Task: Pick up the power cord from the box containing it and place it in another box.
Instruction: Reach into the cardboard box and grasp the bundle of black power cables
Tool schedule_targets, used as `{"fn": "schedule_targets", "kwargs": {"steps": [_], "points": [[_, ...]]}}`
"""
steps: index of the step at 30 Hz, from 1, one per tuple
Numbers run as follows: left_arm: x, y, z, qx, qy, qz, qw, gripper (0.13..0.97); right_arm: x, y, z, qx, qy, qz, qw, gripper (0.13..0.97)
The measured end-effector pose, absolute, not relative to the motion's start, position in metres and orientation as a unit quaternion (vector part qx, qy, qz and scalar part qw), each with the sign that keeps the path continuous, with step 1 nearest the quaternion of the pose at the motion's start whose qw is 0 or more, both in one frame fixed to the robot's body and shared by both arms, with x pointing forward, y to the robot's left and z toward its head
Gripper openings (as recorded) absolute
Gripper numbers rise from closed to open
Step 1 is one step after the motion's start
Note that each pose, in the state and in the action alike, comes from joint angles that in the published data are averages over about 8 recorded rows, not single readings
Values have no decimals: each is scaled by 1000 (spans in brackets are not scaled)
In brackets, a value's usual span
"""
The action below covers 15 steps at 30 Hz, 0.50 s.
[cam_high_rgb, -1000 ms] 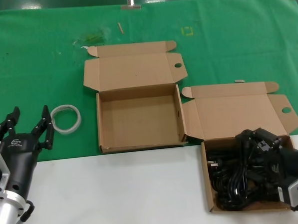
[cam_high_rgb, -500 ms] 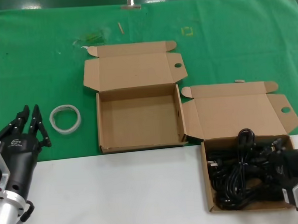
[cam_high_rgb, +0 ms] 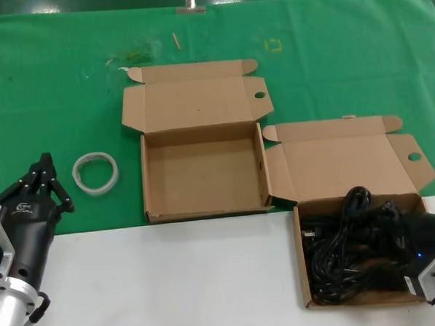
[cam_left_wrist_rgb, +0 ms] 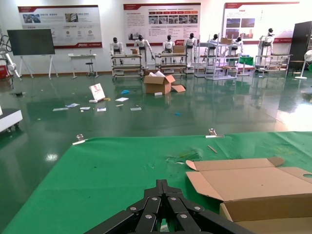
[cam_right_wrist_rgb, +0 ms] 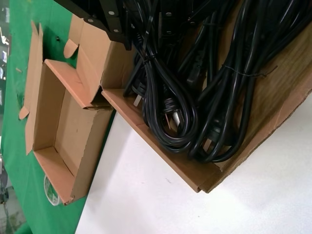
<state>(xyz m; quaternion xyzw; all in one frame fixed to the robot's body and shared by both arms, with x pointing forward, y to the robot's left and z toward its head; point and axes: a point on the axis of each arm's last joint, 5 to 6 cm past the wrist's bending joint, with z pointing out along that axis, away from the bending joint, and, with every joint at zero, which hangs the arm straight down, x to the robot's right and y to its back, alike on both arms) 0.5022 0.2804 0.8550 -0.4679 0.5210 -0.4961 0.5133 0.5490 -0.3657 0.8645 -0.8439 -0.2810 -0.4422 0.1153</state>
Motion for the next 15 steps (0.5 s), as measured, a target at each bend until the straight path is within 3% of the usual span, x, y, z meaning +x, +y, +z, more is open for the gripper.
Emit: {"fn": "schedule_targets", "kwargs": {"steps": [15], "points": [[502, 280, 855, -468, 521, -496, 513, 140, 535, -368, 917, -806, -291, -502, 114, 214]]}}
